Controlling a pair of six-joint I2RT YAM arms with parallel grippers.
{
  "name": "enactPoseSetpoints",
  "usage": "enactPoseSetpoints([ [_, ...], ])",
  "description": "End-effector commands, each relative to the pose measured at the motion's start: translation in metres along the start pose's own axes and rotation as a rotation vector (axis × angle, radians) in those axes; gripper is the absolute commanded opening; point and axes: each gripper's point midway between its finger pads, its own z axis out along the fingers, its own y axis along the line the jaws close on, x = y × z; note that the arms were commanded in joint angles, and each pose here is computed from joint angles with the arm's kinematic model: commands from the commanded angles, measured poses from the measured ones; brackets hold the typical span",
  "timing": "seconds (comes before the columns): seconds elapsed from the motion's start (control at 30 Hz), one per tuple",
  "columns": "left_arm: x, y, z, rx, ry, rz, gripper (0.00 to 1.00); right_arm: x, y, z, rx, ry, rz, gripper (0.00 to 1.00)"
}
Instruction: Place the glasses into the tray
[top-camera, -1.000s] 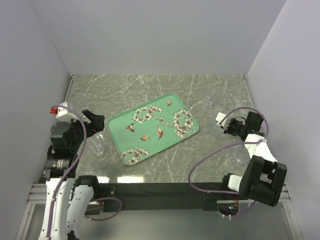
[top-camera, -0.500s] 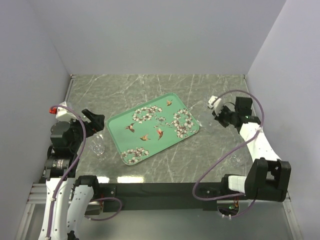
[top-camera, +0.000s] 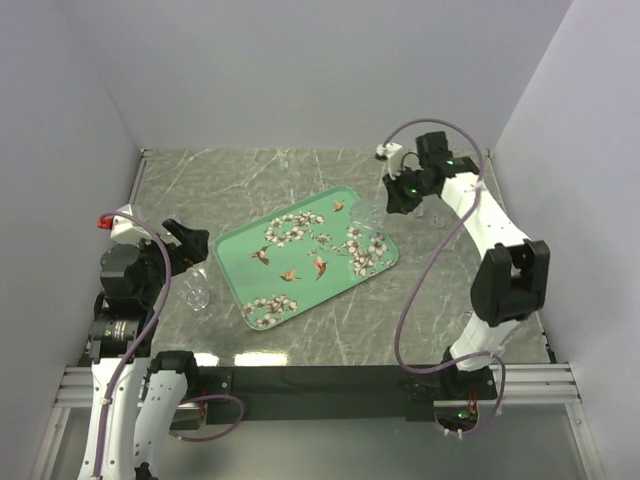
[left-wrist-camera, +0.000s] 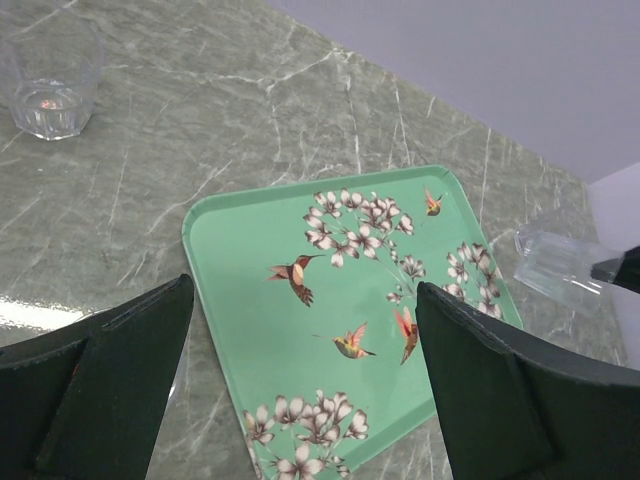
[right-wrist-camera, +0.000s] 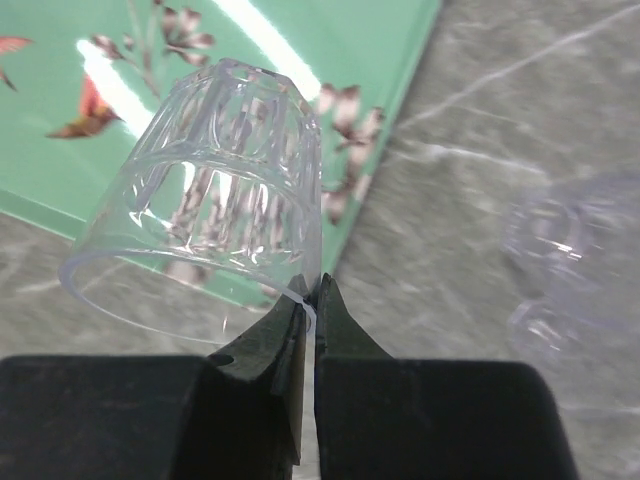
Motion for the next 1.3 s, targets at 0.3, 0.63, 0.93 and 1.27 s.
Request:
enactPoseSetpoints([
  [0.3,-0.006,-0.003,-0.003,0.009,-0.033,-0.044,0.99,-0.039,0.013,0.046,0.07,0.184,0.396,0.0],
  [0.63,-0.009,-0.004,-0.002,0.001,-0.043,-0.069,0.99,-0.05,-0.004,0.075,0.236,0.179,0.437,0.0],
  [0.93,-0.011,-0.004,-0.003,-0.004,-0.049,-0.092,0.99,-0.044,-0.017,0.099,0.268,0.201,0.468,0.0],
  [1.27,-0.014,-0.002,-0.008,-0.038,-0.049,-0.133,0.99,-0.05,-0.021,0.107,0.262,0.185,0.457,0.36],
])
